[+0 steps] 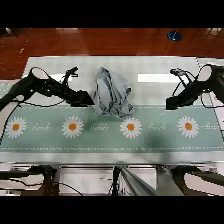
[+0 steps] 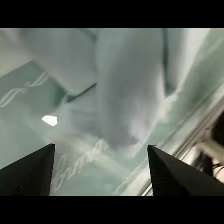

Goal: Fold the shirts.

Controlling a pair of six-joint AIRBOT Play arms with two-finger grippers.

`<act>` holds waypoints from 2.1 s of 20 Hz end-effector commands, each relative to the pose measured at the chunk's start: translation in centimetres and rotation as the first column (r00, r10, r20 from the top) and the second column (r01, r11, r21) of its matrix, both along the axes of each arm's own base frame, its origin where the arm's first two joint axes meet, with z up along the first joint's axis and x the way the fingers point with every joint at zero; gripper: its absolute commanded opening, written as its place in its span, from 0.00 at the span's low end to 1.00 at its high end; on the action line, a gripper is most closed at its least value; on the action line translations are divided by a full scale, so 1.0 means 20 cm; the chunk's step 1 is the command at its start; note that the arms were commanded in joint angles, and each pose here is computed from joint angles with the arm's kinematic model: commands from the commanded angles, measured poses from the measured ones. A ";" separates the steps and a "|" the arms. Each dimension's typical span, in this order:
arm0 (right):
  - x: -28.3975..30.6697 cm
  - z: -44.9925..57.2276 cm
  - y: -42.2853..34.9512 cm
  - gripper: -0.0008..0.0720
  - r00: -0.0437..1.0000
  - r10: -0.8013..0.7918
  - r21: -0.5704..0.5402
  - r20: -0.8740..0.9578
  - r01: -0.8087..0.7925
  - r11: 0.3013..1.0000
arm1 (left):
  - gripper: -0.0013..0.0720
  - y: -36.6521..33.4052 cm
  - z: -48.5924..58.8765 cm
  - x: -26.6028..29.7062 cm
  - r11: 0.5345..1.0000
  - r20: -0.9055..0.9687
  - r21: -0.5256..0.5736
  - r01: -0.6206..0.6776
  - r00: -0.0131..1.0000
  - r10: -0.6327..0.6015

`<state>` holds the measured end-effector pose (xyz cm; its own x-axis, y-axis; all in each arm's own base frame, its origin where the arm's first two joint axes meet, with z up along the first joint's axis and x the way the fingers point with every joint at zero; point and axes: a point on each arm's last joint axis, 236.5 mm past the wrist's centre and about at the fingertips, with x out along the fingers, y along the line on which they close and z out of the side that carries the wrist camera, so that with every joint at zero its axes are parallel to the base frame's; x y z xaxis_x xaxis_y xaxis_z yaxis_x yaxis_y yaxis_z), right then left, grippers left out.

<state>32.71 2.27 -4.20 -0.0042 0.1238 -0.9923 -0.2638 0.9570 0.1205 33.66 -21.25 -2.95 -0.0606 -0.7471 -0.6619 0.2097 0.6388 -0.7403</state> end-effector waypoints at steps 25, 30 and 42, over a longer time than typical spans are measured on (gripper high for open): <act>0.17 -0.16 0.73 0.83 0.960 -0.267 0.658 -0.086 0.256 0.709 | 0.05 0.00 -0.09 0.03 0.990 -0.029 -0.131 -0.058 0.998 0.055; 0.06 -0.28 0.96 0.82 0.979 -0.169 0.629 -0.112 0.202 0.750 | 0.05 0.02 -0.08 0.04 0.989 -0.019 -0.137 -0.064 0.998 0.062; 0.18 0.07 0.92 0.04 0.975 -0.191 0.676 0.114 0.065 0.734 | 0.05 0.00 0.20 0.04 0.971 0.059 -0.234 0.053 0.997 -0.040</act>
<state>35.11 22.23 -7.18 0.1288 0.7184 -0.6836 -0.1700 0.6952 0.6985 34.78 -21.23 -2.05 -0.0356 -0.8608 -0.5077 0.2058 0.4908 -0.8466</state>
